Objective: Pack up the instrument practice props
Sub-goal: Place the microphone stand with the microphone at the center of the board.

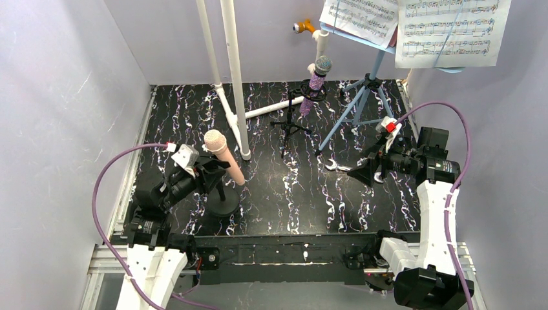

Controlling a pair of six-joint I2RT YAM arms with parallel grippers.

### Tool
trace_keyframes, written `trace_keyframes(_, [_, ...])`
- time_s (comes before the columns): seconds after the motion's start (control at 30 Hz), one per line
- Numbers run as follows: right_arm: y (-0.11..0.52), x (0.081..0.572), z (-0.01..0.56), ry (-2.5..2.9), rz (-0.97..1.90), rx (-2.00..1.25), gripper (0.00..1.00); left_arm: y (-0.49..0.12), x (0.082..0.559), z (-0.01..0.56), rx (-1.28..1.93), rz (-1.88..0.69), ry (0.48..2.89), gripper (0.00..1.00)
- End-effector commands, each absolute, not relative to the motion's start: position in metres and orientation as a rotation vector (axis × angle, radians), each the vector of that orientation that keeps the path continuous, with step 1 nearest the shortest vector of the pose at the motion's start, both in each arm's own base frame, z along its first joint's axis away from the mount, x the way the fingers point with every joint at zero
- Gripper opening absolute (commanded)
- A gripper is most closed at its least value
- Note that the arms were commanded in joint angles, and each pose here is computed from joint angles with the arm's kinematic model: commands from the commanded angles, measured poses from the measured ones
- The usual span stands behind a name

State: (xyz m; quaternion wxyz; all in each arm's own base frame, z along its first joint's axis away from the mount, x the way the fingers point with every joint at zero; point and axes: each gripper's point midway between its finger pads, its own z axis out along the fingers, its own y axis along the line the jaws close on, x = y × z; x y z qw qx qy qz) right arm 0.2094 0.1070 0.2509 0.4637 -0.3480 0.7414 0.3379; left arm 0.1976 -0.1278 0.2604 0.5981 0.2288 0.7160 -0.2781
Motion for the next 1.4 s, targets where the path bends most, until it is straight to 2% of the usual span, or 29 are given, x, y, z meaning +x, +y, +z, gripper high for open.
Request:
trace_keyframes(0.0, [0.108,0.207,0.249,1.819,0.825,-0.87,1.0,-0.148,0.174,0.3,0.593,-0.784,1.53,0.0])
trace_keyframes(0.77, [0.106,0.211,0.236,1.852,0.837,-0.857,1.0,-0.22,0.137,0.302,0.743,-1.175,1.533,0.0])
trace_keyframes(0.97, [0.105,0.212,0.234,1.858,0.836,-0.854,1.0,-0.261,0.127,0.297,0.887,-1.152,1.519,0.0])
trace_keyframes(1.37, [0.106,0.211,0.234,1.851,0.845,-0.858,1.0,-0.321,0.148,0.307,0.958,-0.999,1.442,0.0])
